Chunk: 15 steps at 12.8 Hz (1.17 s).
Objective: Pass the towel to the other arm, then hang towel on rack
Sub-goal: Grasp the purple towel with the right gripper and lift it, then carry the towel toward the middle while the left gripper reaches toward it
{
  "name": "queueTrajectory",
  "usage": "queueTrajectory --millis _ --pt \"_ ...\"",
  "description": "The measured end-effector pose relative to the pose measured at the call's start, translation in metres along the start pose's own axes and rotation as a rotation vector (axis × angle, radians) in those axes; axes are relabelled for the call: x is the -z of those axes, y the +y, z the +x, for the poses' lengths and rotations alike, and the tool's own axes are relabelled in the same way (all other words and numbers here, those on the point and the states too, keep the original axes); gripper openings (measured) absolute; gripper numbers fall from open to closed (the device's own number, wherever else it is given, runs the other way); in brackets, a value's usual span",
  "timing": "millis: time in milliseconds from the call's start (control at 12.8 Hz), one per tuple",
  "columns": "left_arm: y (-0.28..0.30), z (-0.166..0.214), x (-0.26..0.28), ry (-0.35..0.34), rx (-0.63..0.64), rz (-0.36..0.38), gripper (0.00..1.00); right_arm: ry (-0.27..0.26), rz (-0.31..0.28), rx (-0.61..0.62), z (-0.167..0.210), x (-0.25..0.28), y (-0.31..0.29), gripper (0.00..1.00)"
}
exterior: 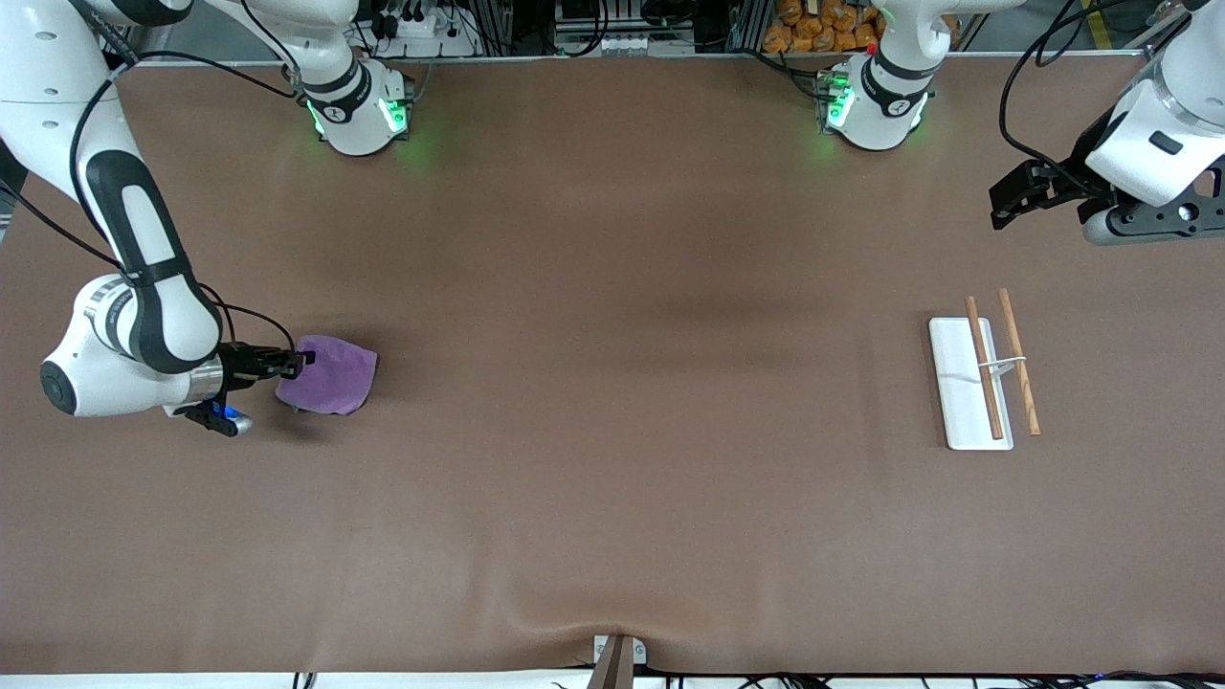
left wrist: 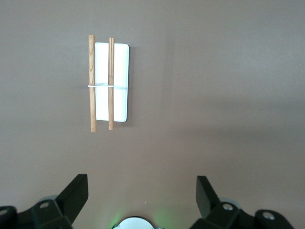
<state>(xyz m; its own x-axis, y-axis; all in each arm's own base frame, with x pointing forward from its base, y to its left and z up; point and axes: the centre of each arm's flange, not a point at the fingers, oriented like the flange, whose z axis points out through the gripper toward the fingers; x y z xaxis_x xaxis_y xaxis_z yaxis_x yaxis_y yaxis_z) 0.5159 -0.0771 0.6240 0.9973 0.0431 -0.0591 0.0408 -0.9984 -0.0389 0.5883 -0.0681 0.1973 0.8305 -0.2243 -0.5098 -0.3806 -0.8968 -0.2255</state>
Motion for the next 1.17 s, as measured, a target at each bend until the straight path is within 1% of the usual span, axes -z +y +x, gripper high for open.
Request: queueTrajectory --millis 235,391,626,783,940,1018,1174 --pt "0.001 0.000 0.000 0.000 -0.002 0.000 1.00 -0.048 -0.014 -0.081 -0.010 0.014 -0.034 0.02" --pt "0.002 0.000 0.001 0.001 -0.003 0.000 1.00 -0.062 -0.032 -0.130 -0.025 0.025 -0.070 0.02" --pt "0.002 -0.001 0.003 0.007 -0.003 -0.001 1.00 -0.102 0.016 -0.195 -0.050 0.040 -0.119 0.02" --pt "0.002 -0.001 0.004 0.008 -0.003 -0.001 1.00 -0.123 0.039 -0.232 -0.061 0.057 -0.140 0.02" --pt "0.002 -0.001 0.004 0.008 -0.003 -0.001 1.00 -0.151 0.088 -0.277 -0.070 0.073 -0.160 0.02" --pt "0.002 -0.001 0.003 0.007 -0.003 -0.001 1.00 -0.157 0.102 -0.307 -0.075 0.078 -0.173 0.02" --pt "0.002 0.000 0.003 0.007 -0.003 -0.001 1.00 -0.149 0.095 -0.369 -0.090 0.082 -0.216 0.02"
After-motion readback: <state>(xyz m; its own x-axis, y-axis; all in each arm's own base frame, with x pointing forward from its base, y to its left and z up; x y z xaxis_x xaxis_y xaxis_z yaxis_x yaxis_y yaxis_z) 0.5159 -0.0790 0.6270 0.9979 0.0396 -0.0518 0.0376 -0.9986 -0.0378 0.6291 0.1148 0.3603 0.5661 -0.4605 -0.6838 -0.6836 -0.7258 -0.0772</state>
